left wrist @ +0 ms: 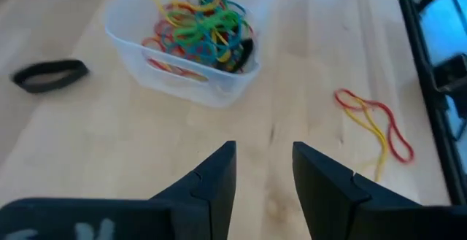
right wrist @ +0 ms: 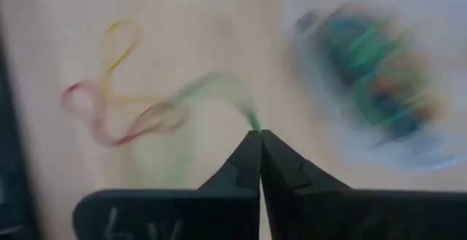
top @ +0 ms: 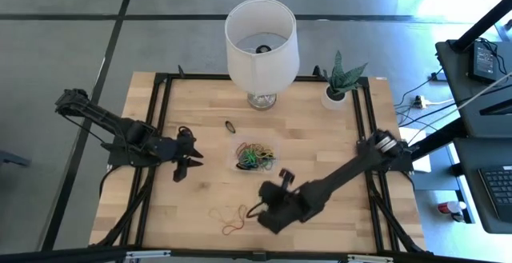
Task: Pick and place rubber bands into bin
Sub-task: Put the green rubber band into the container
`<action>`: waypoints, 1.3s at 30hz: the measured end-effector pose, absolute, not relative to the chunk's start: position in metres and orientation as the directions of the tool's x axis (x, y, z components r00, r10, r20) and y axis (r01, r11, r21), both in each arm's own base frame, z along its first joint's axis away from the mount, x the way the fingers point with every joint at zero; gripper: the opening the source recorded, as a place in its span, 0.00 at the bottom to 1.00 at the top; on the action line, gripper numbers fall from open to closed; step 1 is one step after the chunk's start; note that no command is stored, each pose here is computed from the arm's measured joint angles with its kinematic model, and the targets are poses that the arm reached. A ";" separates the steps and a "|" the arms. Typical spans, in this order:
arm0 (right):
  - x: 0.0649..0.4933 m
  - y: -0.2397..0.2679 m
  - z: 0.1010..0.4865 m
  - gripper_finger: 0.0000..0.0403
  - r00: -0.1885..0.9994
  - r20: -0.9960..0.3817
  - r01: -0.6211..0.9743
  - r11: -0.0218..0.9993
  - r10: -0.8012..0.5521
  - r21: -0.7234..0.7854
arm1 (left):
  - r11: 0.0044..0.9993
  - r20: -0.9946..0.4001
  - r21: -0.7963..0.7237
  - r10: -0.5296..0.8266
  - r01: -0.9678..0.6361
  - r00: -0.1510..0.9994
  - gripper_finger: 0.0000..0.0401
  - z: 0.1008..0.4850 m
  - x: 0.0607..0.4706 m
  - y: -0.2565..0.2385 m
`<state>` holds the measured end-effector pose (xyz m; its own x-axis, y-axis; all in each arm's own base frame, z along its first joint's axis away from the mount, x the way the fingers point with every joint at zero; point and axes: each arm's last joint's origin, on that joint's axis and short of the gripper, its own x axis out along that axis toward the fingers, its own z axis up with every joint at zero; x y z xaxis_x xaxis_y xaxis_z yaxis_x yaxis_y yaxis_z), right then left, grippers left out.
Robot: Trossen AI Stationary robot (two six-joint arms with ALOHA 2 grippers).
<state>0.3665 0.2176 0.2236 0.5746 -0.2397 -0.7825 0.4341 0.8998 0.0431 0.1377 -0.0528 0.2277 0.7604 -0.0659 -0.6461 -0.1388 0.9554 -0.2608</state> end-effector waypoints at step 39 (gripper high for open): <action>0.411 0.037 0.180 0.10 0.347 -0.929 -0.005 0.990 -0.128 -0.138 | 0.933 -0.509 -0.233 0.122 -0.273 0.852 0.32 0.238 0.145 -0.049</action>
